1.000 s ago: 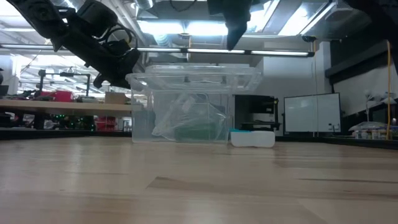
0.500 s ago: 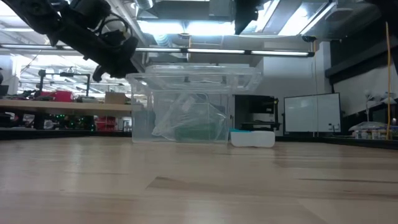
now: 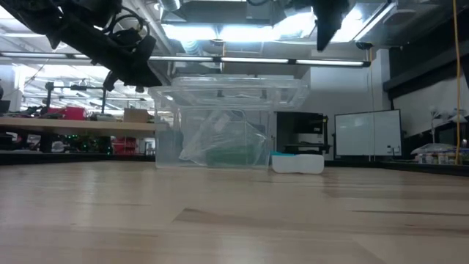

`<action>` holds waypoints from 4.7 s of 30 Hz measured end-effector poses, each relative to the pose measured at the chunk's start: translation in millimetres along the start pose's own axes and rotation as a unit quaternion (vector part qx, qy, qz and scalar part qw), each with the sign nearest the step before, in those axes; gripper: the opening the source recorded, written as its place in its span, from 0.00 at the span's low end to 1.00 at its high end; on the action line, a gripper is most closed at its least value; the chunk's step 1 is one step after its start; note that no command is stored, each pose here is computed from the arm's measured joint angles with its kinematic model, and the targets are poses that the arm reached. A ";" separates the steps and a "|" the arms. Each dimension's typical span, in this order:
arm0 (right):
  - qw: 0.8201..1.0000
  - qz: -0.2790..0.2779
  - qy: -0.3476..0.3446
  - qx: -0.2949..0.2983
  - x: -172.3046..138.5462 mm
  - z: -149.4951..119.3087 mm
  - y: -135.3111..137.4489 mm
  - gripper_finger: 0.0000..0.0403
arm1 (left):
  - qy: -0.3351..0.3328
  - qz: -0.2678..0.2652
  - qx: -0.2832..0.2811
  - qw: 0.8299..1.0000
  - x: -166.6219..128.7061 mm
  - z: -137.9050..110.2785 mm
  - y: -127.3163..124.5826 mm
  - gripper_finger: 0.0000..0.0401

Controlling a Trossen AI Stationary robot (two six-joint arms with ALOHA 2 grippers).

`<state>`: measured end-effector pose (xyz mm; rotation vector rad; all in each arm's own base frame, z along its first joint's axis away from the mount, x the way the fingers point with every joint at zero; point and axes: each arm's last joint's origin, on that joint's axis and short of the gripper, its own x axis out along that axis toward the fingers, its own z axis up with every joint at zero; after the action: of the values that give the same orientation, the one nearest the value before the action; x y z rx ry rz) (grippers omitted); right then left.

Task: Roll bandage
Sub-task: Close the transparent bin

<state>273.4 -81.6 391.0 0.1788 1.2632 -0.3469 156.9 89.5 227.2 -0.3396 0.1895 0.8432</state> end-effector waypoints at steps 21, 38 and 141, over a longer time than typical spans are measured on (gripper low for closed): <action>0.999 -0.025 -0.023 0.012 112.9 -55.5 3.7 0.26 | 0.006 0.002 0.003 1.000 0.1 -1.2 0.2 0.01; 0.995 -0.001 -0.102 0.018 117.7 -42.4 5.9 0.26 | 0.071 0.025 0.002 0.997 11.4 -18.1 1.5 0.01; 0.976 -0.011 -0.184 0.119 137.2 -15.7 -48.2 0.26 | 0.039 -0.050 0.014 0.998 7.0 -21.0 -30.9 0.01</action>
<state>278.0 -143.1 258.3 0.2917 0.8565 -0.5257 184.2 67.6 212.3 -0.3533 0.2537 0.7282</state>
